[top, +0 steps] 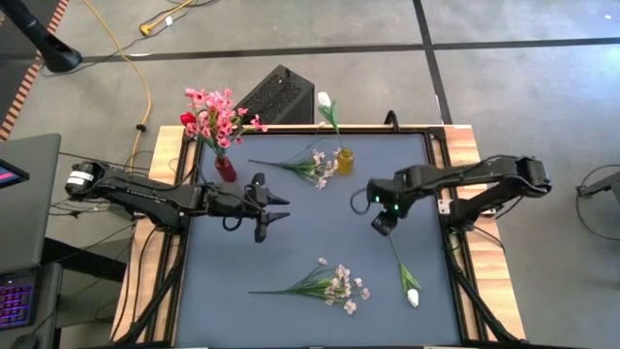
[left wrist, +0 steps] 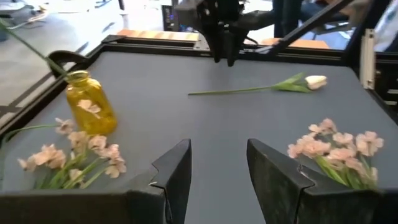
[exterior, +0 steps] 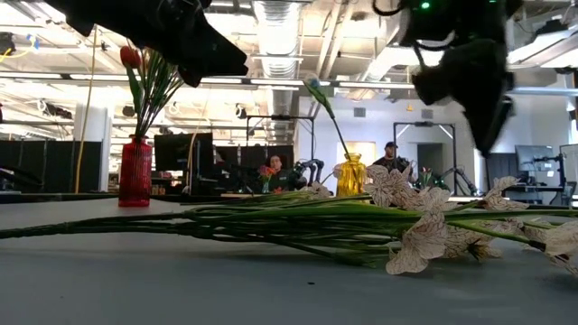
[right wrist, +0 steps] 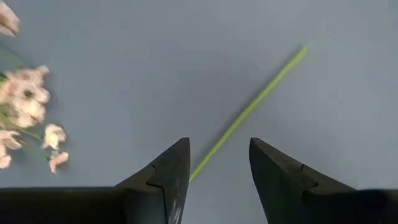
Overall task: Sort flowers into vase by color
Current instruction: Put the white flower into the yellow vase
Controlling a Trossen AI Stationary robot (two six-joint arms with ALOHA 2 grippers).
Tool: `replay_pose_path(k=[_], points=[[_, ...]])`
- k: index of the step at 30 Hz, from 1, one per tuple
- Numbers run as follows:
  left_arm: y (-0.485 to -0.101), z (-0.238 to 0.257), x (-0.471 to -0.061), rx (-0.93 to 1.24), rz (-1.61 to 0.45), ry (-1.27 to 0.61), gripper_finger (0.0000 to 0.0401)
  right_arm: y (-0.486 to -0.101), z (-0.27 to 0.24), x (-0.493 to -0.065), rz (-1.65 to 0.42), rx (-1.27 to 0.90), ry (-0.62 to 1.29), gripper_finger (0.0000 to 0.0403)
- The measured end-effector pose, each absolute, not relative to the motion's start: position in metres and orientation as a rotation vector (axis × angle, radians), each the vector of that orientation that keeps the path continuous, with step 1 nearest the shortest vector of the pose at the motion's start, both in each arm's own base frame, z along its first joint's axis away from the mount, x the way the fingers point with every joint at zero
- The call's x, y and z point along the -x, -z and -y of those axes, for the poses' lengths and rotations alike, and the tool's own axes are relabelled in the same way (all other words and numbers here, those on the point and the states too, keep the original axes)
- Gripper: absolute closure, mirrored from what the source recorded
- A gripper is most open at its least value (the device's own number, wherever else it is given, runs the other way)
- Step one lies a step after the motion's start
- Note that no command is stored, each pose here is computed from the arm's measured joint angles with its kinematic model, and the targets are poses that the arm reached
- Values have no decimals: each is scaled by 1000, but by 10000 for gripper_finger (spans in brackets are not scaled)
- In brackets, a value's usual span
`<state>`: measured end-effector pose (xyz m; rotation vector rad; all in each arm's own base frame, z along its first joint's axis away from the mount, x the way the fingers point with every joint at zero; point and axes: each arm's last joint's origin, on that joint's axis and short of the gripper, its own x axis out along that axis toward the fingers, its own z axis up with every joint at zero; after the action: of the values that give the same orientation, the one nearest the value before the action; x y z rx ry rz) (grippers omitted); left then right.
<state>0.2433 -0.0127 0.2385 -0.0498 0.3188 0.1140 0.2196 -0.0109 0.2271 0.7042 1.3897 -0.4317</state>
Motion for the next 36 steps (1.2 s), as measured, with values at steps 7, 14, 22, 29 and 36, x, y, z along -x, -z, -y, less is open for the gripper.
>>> replay_pose_path(k=[7, 14, 22, 29, 36], points=[[-239, 19, -243, 10, -321, -75, 257, -193, -14, -210, -1410, -838, 547, 213], [-239, 20, -243, 9, -321, -72, 257, -171, -31, -199, -1419, -895, 627, 214], [-239, 20, -243, 10, -321, -73, 257, -145, -47, -194, -1351, -925, 626, 214], [-239, 20, -243, -1, -321, -91, 257, -131, -53, -195, -1379, -866, 664, 251], [-239, 20, -243, -18, -320, -96, 257, -142, -58, -203, -1330, -830, 664, 372]])
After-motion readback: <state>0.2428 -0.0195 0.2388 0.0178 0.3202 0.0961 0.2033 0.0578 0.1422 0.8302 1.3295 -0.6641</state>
